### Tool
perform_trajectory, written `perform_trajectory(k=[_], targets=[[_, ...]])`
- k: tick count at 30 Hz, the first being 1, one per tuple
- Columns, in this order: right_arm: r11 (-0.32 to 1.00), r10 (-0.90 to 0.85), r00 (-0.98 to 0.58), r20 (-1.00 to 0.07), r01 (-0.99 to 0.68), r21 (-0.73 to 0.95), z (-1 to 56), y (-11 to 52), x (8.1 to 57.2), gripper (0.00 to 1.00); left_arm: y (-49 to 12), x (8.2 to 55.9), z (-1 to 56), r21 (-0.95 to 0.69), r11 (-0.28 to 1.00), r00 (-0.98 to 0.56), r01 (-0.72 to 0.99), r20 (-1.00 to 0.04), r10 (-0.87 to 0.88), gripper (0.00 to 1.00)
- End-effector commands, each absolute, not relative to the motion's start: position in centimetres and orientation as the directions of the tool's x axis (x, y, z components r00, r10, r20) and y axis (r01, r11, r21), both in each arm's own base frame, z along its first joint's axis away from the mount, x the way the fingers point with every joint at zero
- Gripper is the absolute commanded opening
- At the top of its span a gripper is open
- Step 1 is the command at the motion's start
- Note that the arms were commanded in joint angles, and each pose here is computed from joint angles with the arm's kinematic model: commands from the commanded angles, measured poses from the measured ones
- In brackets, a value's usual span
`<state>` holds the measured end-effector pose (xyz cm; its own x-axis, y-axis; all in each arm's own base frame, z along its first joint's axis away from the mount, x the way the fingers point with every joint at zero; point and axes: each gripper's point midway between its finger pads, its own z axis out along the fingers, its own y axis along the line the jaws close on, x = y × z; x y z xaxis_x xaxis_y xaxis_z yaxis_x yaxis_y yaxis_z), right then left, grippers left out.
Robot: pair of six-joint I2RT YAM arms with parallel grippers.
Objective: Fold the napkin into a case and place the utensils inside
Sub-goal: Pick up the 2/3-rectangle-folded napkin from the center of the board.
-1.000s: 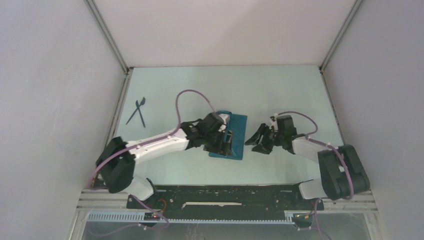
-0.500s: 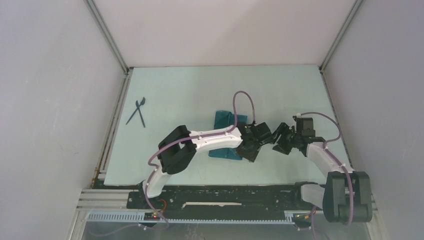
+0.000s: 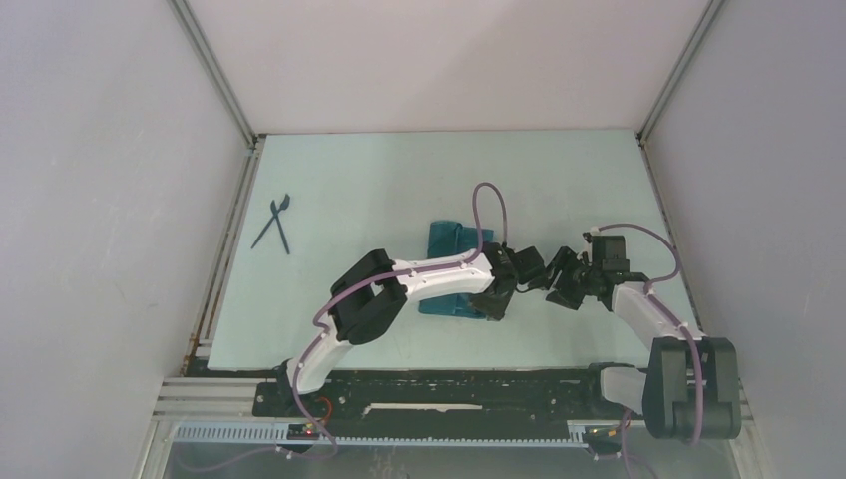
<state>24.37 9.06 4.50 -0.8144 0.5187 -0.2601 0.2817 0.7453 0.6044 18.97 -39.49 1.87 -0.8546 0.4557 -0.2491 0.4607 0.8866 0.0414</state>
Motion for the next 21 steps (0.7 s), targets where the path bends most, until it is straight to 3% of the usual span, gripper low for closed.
perform_trajectory(k=[1,10,21], targets=[[0.763,0.497,-0.818,-0.289,0.253,0.595,4.7,8.8,24.9,0.66,-39.6,20.0,1.5,0.078,0.897,-0.856,0.435,-0.272,0.439,0.38],[0.650,0.468,-0.853,-0.229,0.157,0.744,5.7,11.7,26.3,0.82,-38.9,21.0,4.1,0.052,0.908,-0.850,0.415,-0.333,0.407,0.03],[0.432,0.466,-0.877,-0.114,0.113,0.895,6.1,16.6,31.4,0.84,-39.1,20.1,7.7,-0.107,0.901,-0.862,0.421,-0.357,0.360,0.00]])
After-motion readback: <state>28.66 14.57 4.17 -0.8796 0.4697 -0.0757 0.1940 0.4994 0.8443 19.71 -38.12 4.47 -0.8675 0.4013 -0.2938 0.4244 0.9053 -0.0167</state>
